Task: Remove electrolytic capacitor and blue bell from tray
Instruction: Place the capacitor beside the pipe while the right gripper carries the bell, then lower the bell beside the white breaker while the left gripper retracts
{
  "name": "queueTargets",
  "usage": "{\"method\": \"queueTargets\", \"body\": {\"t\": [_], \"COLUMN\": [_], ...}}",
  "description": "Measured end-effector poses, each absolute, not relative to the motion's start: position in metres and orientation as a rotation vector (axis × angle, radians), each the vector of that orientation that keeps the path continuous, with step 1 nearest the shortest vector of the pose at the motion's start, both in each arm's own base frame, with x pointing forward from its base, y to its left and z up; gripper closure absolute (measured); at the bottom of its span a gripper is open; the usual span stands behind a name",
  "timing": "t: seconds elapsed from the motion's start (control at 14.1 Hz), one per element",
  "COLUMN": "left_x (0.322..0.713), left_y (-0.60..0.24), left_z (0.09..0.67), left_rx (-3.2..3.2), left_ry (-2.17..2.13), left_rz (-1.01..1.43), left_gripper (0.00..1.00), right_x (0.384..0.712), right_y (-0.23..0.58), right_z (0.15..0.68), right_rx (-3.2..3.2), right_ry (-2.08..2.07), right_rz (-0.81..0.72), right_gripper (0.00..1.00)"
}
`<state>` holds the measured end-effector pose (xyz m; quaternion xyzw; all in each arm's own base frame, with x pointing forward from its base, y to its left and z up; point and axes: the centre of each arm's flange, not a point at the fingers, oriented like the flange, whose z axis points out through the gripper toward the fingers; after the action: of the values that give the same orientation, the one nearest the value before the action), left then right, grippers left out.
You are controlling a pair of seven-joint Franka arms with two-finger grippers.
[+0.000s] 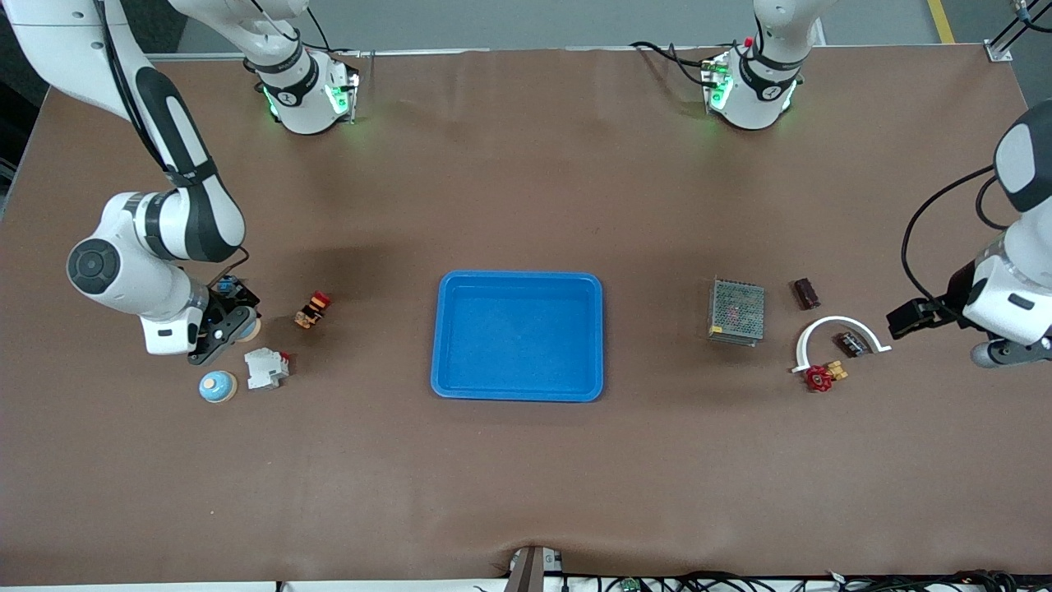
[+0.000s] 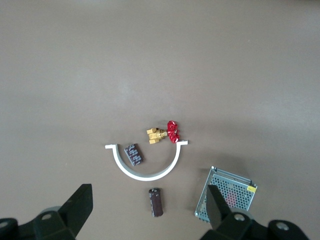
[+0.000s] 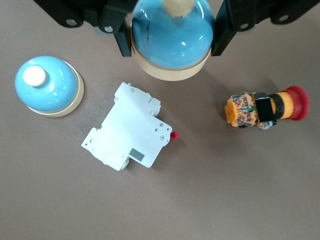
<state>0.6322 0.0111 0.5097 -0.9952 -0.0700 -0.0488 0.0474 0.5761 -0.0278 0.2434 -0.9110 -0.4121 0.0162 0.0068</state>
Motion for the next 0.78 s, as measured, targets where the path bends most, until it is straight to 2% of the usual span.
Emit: {"method": "queueTargets", "body": {"t": [0.78], "left_x": [0.596], "left_y": [-0.020], "left_z": [0.609], "left_rx": [-3.080], "left_ry": [-0.244], "left_rz": [-0.052], "left_gripper": [0.00], "right_x": [0.549], "right_y": [-0.031], "right_z": [0.187], "right_rx": [-2.847], "right_ry": [-1.299], "right_rz": [0.045], "right_gripper": [0.31]}}
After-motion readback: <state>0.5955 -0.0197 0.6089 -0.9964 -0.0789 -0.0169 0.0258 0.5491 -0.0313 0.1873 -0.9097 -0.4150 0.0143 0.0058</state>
